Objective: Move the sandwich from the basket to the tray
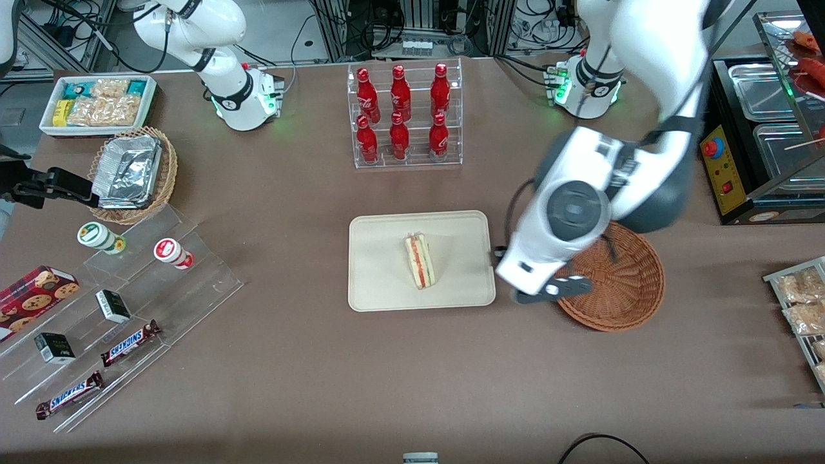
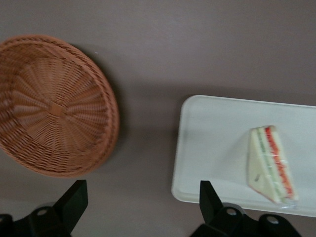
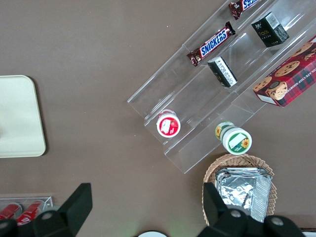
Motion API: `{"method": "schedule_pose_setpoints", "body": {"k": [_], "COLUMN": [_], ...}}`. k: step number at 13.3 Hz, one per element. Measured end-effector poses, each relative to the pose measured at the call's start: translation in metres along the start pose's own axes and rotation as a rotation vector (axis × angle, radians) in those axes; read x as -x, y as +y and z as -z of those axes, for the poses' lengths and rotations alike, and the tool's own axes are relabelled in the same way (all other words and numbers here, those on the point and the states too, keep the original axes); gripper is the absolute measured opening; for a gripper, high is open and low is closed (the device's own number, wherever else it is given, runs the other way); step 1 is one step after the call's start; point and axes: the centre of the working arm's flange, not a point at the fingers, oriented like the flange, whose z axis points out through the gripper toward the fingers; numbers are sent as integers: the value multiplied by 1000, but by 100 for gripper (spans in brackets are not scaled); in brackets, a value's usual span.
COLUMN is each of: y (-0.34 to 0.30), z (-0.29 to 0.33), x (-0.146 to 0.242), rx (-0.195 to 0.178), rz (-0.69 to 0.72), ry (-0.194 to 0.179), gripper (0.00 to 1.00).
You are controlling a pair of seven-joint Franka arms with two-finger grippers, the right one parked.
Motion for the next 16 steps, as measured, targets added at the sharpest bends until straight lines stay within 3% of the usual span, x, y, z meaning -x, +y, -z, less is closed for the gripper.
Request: {"method": "schedule_pose_setpoints", "body": {"k": [3, 12, 16], "y": [-72, -210, -226], "z": [15, 65, 98], "x": [-7, 53, 76], "rx": [11, 17, 15], "rz": [-57, -210, -240], "ry": [-7, -12, 25], "gripper": [100, 100, 100]}}
